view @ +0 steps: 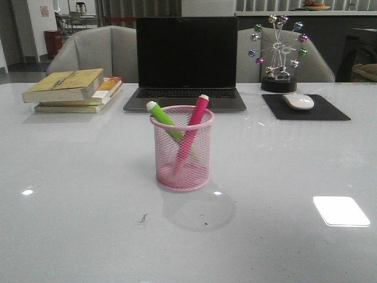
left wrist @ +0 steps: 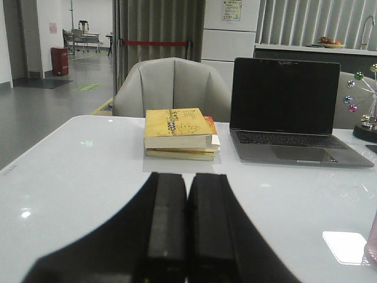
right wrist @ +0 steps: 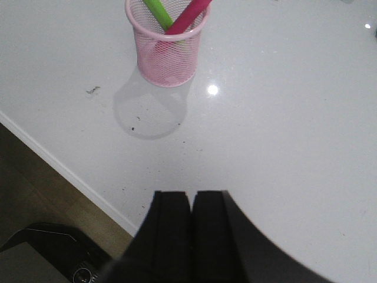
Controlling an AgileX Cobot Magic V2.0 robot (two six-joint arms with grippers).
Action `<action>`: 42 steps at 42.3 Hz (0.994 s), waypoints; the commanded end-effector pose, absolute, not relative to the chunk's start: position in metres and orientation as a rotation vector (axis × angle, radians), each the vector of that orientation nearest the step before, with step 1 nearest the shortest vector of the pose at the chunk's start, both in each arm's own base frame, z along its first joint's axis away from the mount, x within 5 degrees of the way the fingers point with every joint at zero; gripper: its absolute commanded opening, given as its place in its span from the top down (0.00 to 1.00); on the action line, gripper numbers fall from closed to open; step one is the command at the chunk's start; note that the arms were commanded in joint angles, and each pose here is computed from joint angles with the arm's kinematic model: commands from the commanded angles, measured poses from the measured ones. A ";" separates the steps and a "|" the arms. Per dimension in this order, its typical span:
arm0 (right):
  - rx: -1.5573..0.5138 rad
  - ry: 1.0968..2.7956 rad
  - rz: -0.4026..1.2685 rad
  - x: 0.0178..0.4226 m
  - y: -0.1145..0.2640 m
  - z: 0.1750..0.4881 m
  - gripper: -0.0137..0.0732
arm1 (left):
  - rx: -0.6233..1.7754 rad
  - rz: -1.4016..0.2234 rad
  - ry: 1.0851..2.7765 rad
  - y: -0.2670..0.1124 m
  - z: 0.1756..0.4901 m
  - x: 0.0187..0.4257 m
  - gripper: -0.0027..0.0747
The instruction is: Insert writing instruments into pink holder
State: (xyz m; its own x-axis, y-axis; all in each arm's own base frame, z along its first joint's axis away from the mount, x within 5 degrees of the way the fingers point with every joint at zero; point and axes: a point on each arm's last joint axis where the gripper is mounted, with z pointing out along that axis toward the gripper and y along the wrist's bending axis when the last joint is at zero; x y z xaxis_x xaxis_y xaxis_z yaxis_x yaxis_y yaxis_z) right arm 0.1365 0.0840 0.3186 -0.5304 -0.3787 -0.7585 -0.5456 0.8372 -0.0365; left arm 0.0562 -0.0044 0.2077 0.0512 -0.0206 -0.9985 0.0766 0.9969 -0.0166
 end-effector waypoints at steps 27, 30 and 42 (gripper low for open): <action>-0.657 2.103 0.270 0.139 0.085 0.332 0.81 | 0.037 -0.079 1.412 -0.004 0.217 0.054 0.85; -0.656 2.103 0.272 0.139 0.086 0.332 0.81 | 0.037 -0.079 1.412 -0.004 0.217 0.054 0.85; -0.565 1.901 0.253 0.112 0.059 0.323 0.81 | 0.038 -0.081 1.412 -0.004 0.217 0.054 0.85</action>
